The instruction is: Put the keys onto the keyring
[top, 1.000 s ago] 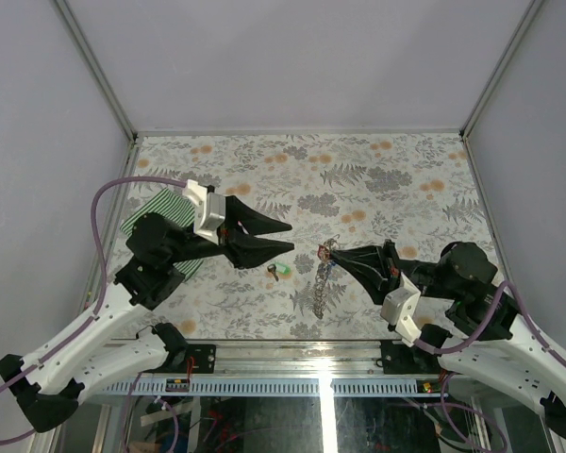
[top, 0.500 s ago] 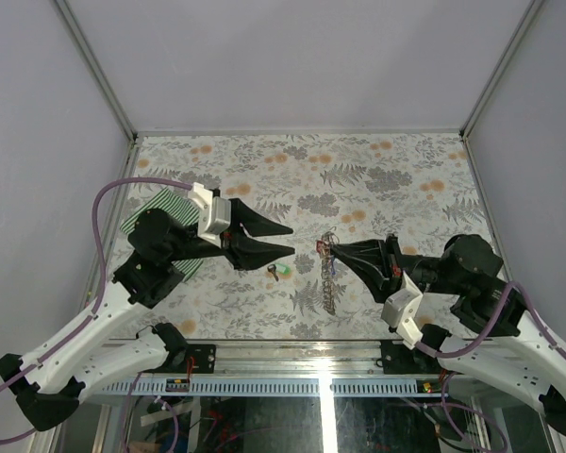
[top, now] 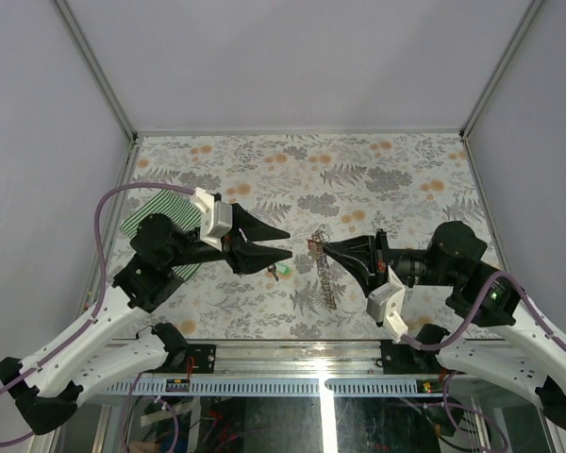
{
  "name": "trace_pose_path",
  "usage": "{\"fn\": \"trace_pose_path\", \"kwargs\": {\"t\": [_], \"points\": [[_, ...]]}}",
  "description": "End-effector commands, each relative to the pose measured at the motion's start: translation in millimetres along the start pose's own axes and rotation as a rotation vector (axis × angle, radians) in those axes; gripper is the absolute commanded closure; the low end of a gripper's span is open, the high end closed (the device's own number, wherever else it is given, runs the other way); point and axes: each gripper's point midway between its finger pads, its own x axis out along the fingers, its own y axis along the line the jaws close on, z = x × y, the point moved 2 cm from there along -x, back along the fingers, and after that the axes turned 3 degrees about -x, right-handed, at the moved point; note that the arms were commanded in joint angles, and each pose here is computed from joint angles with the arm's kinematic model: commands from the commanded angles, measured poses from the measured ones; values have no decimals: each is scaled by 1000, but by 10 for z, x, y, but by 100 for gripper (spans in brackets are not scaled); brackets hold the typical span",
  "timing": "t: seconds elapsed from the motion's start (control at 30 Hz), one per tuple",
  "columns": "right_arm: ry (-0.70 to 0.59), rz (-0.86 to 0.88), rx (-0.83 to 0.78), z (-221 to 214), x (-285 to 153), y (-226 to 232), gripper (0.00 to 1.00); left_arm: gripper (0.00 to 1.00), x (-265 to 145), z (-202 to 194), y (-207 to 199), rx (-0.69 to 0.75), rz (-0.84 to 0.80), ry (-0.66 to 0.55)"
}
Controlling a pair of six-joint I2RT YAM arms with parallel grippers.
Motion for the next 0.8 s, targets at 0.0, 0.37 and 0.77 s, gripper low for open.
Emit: {"fn": "trace_pose_path", "kwargs": {"t": [0.0, 0.37, 0.77], "points": [[-64, -94, -76, 236, -58, -360, 100, 61, -38, 45, -24, 28, 9, -18], [-209, -154, 35, 394, 23, -360, 100, 61, -75, 205, -135, 79, -35, -56], [-340, -199, 80, 560, 26, -359, 100, 62, -67, 317, -283, 119, -132, -63]]}}
